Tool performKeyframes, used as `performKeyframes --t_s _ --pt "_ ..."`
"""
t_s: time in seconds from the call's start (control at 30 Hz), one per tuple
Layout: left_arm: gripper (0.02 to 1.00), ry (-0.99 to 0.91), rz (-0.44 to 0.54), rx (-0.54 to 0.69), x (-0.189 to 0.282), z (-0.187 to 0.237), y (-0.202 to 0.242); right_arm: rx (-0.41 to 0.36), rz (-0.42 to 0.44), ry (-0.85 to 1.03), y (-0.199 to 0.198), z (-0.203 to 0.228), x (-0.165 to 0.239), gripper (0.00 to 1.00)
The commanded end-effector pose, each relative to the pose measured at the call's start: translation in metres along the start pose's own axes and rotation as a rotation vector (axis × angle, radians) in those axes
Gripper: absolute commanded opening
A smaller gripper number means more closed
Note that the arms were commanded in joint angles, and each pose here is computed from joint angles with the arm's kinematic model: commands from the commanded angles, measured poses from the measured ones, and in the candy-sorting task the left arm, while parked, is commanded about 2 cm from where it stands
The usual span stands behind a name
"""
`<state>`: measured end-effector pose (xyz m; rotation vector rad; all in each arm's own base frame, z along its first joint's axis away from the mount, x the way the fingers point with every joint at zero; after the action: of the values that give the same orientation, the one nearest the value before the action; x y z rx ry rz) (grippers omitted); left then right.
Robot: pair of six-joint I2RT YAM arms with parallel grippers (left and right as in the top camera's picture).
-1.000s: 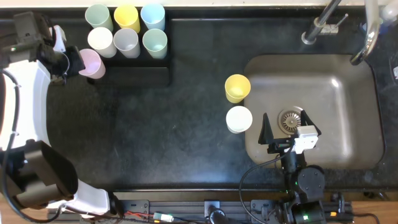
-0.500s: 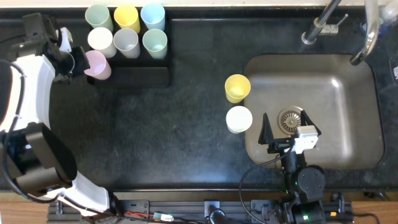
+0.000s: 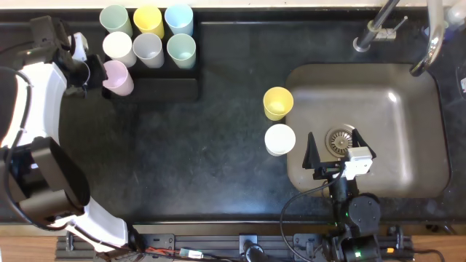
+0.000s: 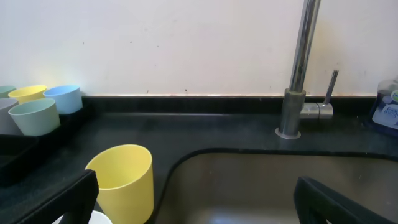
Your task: Store Cups
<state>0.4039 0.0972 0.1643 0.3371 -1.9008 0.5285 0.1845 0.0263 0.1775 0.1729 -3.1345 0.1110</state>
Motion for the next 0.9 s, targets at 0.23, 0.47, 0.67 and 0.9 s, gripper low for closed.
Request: performKeyframes --t_s 0.23,0.47,0.67,0.9 --pt "0.509 -0.088 0.032 -0.008 0.037 -0.011 -0.024 0.000 0.002 -0.002 0.000 0.003 0.000 0.996" --pt "0.555 -0.273 0.009 -0.045 0.156 -0.005 -0.063 0.000 0.002 -0.002 0.000 0.003 0.000 0.996" --pt "0.617 -0.303 0.068 -0.138 0.209 0.035 -0.139 0.000 0.002 -0.002 0.000 0.003 0.000 0.998" --pt "0.671 -0.169 0.200 -0.283 0.192 0.121 -0.238 0.000 0.002 -0.002 0.000 0.003 0.000 0.998"
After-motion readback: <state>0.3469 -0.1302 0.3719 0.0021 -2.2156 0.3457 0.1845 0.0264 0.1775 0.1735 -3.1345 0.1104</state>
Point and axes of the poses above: each gripper's point midway between its finger pads, its own x axis back along the fingers, its own y axis along the line the jaws close on, z = x × y, the point moved 6 cm from there along x, back along the fingers, and after that the axes turned 8 degrees about x, right-handed, at the moved point
